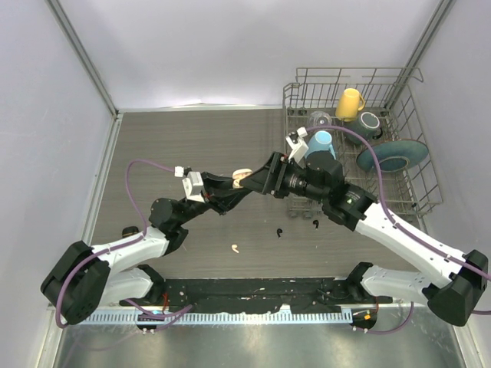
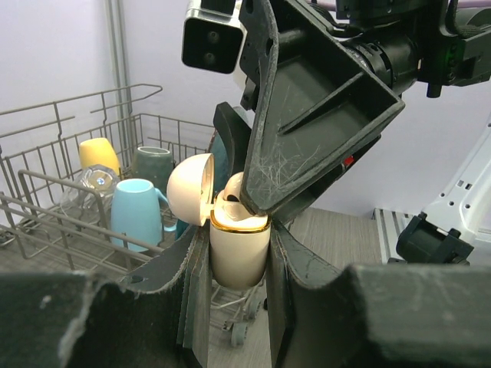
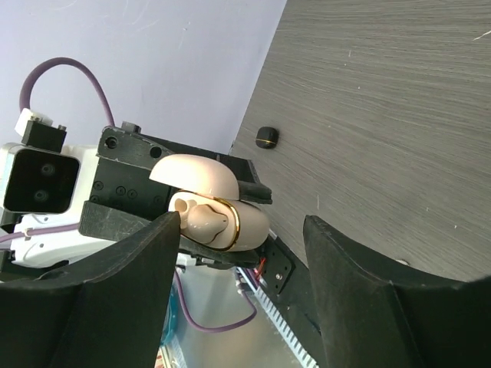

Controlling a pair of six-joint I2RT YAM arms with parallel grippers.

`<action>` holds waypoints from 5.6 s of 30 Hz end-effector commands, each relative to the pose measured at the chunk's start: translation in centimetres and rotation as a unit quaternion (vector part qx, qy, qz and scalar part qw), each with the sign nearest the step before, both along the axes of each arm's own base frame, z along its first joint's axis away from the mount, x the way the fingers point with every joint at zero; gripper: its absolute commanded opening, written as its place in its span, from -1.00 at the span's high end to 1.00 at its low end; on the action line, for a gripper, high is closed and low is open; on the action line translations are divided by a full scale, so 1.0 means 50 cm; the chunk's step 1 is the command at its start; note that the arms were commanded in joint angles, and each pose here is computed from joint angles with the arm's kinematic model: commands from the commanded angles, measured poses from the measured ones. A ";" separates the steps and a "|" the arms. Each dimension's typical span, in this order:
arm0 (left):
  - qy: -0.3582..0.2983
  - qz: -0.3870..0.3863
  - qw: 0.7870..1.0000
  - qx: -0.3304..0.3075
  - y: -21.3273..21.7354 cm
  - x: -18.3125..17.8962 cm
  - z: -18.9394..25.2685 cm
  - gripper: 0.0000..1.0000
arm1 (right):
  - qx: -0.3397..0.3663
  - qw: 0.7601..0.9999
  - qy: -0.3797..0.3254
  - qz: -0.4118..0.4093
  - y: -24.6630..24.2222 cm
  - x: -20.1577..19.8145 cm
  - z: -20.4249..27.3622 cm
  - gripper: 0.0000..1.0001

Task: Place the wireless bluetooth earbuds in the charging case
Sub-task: Pick up the earbud from the center of the board.

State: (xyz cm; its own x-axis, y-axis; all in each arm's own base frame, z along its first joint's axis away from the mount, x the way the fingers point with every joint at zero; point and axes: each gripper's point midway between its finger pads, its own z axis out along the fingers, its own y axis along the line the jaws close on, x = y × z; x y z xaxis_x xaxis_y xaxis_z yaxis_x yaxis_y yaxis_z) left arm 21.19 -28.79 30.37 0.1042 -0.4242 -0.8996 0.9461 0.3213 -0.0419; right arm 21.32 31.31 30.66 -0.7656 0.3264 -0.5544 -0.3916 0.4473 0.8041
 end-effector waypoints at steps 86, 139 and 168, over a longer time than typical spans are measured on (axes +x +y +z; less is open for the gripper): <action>-0.012 0.218 0.976 0.007 0.204 0.080 -0.025 1.00 | -0.214 0.975 0.008 -0.058 -0.087 -0.004 -0.214 -0.01; 0.011 0.283 0.959 -0.008 0.313 0.086 -0.051 1.00 | -0.438 0.896 -0.037 0.065 0.147 -0.120 -0.538 0.08; 0.014 0.281 0.959 -0.008 0.312 0.089 -0.052 1.00 | -0.480 0.874 0.064 -0.043 0.037 -0.074 -0.576 0.60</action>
State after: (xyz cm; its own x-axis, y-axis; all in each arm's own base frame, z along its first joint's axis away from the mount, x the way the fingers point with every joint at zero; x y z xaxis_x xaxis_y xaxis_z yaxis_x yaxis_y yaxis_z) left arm 25.86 -13.44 26.53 0.2469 -0.3197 -0.9148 0.6231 0.7754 -0.1028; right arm 16.12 36.06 1.97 -0.7808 -0.3123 -0.5411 -0.4156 0.9063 0.0766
